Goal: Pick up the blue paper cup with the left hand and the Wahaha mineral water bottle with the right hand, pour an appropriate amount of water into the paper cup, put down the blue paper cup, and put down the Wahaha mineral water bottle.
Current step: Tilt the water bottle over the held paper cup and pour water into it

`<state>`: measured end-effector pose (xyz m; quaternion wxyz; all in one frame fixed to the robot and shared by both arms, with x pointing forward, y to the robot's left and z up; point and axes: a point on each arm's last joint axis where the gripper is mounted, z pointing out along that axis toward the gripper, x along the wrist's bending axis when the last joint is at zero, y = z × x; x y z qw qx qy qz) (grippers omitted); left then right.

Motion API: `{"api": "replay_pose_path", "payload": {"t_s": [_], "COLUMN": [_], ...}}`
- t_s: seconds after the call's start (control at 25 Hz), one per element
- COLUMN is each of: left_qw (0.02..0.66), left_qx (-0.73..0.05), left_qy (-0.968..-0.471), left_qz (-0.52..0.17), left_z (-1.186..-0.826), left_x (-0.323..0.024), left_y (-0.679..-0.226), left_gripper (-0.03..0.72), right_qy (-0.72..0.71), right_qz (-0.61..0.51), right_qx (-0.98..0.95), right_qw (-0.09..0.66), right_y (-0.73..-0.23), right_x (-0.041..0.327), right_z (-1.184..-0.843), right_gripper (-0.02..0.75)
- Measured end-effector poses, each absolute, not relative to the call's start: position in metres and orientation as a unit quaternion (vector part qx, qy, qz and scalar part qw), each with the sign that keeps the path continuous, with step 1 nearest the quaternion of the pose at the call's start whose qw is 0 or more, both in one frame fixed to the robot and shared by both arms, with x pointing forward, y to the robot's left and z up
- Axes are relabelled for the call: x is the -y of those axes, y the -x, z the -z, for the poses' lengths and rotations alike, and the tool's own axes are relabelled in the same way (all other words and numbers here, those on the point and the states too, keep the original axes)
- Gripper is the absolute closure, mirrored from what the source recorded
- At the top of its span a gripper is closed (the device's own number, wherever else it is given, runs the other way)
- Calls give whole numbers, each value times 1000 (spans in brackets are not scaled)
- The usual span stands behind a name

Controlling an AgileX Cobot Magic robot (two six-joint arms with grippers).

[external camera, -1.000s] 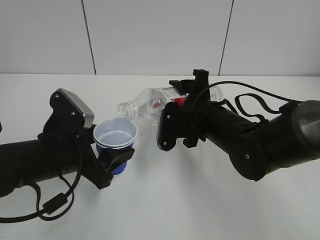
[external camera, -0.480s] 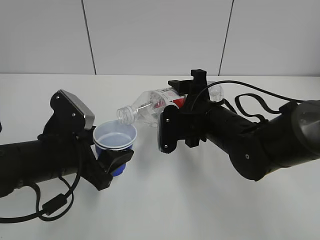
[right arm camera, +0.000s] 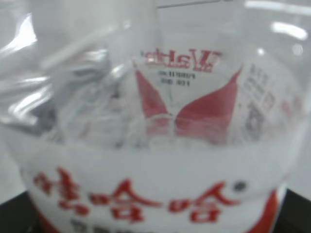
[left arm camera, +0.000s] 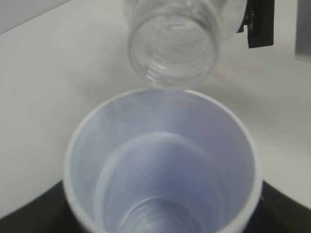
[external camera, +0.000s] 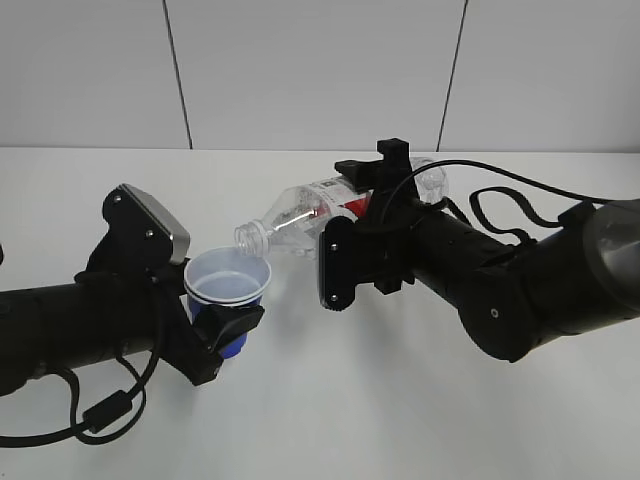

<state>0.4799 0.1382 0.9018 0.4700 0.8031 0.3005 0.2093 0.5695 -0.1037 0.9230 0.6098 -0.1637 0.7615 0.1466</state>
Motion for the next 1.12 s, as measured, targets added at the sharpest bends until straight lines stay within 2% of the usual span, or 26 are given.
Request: {"api": "replay_pose_path", "payload": {"t_s": [1.12], "left_qw": [453], "left_qx": [-287], "left_qy": [-820], "left_qz": [-202], "left_z": [-898], "left_x": [-138], "left_y": [-477], "left_gripper": [164], "right_qy": [198], "right_qz": [-122], "right_qx": [-753], "right_qw": [616], "right_y": [-569], "right_x": [103], "right_z": [-923], "right_gripper": [225]}}
